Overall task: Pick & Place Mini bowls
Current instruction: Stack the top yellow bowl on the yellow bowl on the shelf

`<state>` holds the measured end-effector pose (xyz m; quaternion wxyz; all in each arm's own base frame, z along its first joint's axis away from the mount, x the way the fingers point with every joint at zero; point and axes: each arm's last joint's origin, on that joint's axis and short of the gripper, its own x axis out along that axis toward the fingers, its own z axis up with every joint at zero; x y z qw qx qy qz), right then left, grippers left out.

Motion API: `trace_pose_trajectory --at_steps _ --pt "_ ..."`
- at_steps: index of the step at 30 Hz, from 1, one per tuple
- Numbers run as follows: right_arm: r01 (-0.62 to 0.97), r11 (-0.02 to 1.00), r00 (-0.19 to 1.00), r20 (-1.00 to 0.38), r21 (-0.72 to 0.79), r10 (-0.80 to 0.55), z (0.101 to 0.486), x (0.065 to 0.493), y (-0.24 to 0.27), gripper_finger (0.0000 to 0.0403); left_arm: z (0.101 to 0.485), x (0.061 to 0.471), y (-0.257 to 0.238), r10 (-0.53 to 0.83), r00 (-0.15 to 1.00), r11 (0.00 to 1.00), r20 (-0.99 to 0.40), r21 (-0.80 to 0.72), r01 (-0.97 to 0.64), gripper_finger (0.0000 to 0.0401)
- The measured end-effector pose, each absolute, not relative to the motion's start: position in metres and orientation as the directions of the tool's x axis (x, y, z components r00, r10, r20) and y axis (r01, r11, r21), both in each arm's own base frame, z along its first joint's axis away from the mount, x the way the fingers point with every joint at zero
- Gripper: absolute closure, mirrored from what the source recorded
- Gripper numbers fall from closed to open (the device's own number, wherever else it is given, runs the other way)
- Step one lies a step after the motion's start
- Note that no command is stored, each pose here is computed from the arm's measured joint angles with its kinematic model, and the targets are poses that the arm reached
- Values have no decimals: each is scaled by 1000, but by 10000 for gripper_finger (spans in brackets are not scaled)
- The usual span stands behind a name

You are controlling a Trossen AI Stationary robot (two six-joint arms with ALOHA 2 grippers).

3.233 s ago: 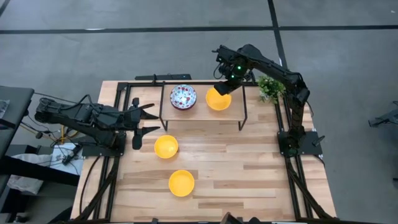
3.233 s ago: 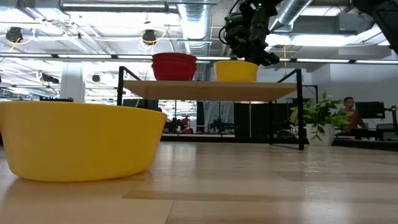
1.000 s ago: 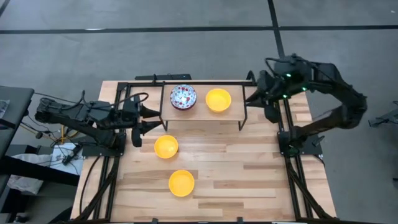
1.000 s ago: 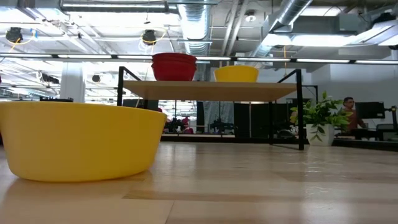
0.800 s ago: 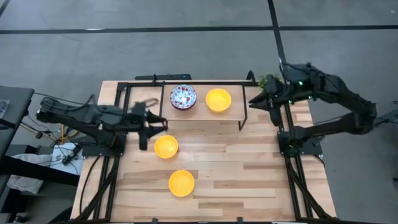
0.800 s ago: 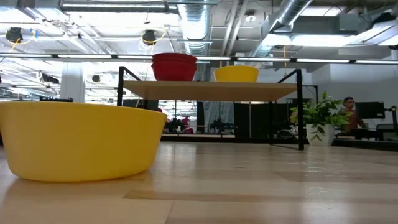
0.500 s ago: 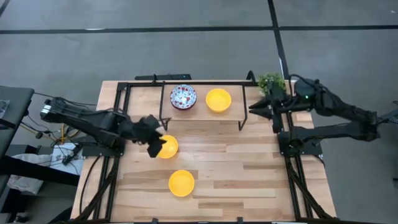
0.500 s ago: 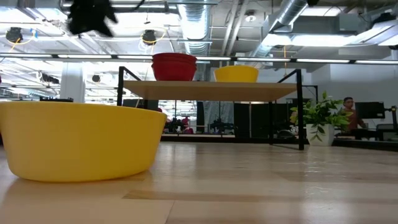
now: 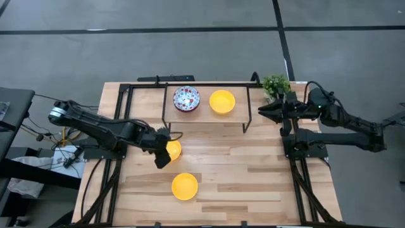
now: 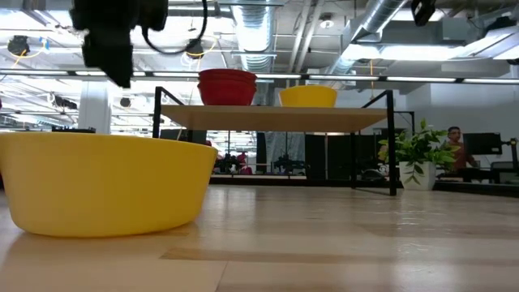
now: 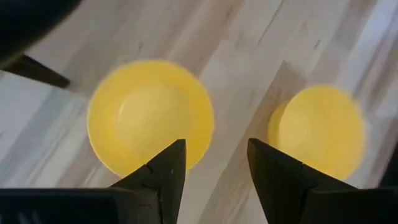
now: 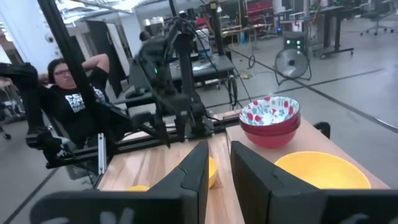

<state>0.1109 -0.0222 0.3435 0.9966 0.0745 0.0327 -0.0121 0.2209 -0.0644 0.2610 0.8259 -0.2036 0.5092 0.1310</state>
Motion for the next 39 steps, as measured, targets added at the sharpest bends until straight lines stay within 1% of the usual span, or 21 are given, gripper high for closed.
trace_pose_trajectory --at_steps 8,12,15,18,22,27,29,31,34,39 --pt "30 988 998 -65 149 -21 343 110 -22 345 214 230 -71 -28 234 953 -972 -97 -286 231" --pt "32 984 998 -65 173 -21 343 110 -22 345 201 229 -77 -22 189 978 -982 -60 -198 231" --pt "33 984 998 -66 174 -22 343 110 -22 345 195 229 -82 -14 179 993 -984 -34 -110 231" --pt "33 984 997 -68 174 -22 343 110 -22 345 189 228 -85 41 183 999 -982 38 -22 231" --pt "34 984 997 -70 174 -22 343 110 -22 345 183 227 -82 96 180 995 -979 98 2 231" --pt "36 984 997 -71 175 -24 343 110 -22 345 182 228 -83 81 189 997 -979 83 3 231" --pt "37 984 997 -71 175 -25 343 110 -22 345 182 229 -83 65 195 997 -979 72 31 232" --pt "38 984 997 -71 175 -26 343 110 -22 345 180 231 -84 50 224 995 -973 68 77 238" --pt "40 982 997 -71 187 -27 343 110 -22 345 175 229 -84 47 228 989 -972 77 125 253" --pt "42 979 997 -74 200 -28 342 110 -22 345 171 227 -83 49 223 988 -974 80 134 288"
